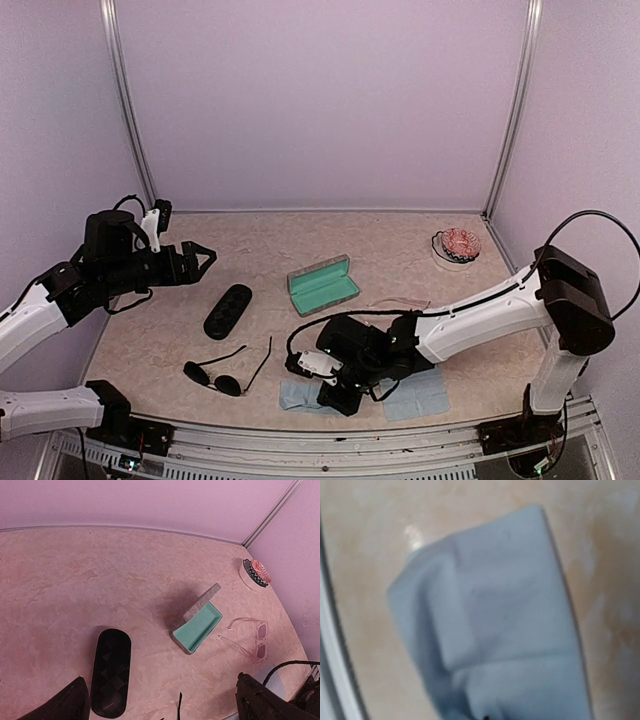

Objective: Organize the sunglasses
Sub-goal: Pick up the folded cleaning cloth from the center of the board.

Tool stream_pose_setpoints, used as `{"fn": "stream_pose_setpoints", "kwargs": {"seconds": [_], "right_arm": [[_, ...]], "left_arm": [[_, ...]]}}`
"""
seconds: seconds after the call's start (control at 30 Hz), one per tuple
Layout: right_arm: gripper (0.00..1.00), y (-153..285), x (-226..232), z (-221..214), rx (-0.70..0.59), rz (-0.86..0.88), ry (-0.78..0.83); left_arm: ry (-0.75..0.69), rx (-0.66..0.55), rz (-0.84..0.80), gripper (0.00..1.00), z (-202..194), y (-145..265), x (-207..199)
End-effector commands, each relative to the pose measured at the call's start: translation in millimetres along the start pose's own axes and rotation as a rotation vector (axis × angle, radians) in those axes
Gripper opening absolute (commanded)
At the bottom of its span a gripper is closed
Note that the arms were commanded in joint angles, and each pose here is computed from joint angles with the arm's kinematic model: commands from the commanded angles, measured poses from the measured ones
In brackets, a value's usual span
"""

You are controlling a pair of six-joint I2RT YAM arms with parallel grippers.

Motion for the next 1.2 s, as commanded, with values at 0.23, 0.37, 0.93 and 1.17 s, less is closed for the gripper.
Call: {"fn": "stream_pose_setpoints", "kwargs": {"seconds": [0.23, 0.37, 0.93, 1.17], "right_arm": [[0.00, 25.0, 30.6, -5.5, 0.018, 0.098, -0.004], [0.00, 40.7, 17.3, 0.0, -0.012, -0.057, -0.062], [0.40, 23.6, -21.0, -26.3, 0.092, -0.287, -0.125], [0.40, 13.8, -18.8, -26.3, 0.095, -0.228, -0.086]], "left_arm": [[-0.015, -0.010, -0.012, 0.99, 3.5, 4.3, -3.4], [-0.015, -0.009, -0.017, 0.99, 3.5, 4.5, -3.9], [-0.017, -0.004, -0.016, 0.99, 2.8, 3.2, -3.8], [-0.014, 0.002, -0.008, 0.99, 2.8, 0.6, -1.5]]}}
Point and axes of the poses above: each gripper's point midway between its finger pads, its own y axis back along the fingers, its own x axis along the line the jaws close on, z = x × y, the point moved 7 cm from there along y, back along the fingers, and after that the axes turned 10 degrees about y, right-handed, at the moved point
